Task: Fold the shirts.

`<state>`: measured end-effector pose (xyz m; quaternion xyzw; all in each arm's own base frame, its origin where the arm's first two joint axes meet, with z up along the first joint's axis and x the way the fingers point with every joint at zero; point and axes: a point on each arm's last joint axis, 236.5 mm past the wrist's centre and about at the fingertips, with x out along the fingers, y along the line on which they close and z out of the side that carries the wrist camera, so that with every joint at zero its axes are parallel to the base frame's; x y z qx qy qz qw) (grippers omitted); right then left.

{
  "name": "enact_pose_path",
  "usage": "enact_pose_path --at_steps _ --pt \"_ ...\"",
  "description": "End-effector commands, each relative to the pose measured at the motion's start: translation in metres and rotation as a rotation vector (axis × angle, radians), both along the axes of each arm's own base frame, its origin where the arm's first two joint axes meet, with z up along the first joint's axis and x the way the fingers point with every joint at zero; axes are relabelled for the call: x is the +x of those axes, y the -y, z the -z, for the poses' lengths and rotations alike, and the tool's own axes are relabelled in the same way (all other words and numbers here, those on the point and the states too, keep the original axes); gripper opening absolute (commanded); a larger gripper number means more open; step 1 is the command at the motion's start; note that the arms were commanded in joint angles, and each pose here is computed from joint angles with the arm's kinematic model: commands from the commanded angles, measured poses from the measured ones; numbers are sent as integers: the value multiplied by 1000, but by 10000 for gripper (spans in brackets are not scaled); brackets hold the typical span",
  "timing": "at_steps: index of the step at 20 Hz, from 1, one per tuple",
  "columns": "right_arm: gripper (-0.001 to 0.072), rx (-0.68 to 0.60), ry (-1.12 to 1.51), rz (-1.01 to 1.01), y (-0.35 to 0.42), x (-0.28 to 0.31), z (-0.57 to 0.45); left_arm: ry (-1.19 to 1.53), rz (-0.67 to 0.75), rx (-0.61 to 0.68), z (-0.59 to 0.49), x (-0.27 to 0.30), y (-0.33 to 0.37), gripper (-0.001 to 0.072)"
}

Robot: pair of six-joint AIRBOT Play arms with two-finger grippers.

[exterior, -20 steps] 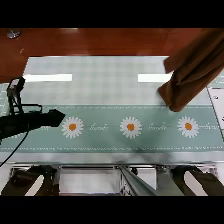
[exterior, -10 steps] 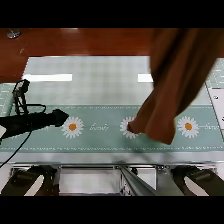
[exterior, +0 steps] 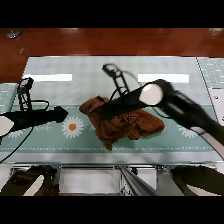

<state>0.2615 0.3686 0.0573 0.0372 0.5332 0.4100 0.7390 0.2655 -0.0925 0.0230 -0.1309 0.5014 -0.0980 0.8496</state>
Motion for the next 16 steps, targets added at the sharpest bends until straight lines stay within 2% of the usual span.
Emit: enact_pose_path --at_steps 1,3,6,8,9,10,12,14,16 --pt "622 39 -164 -34 -27 -16 42 -28 1 -40 3 -2 9 702" --pt "626 17 -100 -19 17 27 10 -50 39 -19 7 -8 8 703" --pt "625 -128 -36 240 175 89 -27 -225 70 12 25 -45 0 702" --pt "623 -239 -40 472 288 84 -23 -327 83 -18 41 -70 6 702" --pt "618 -267 -63 611 337 69 -10 -374 87 -85 53 -82 20 702" --pt "618 -242 -103 744 367 51 8 -411 98 -171 64 -94 37 702" --pt "617 -64 -209 965 377 17 50 -447 81 -369 84 -109 72 702" --pt "617 55 -264 991 351 -5 77 -426 41 -474 97 -106 92 702" --pt "617 100 -311 964 328 -19 94 -370 22 -491 101 -91 105 702"
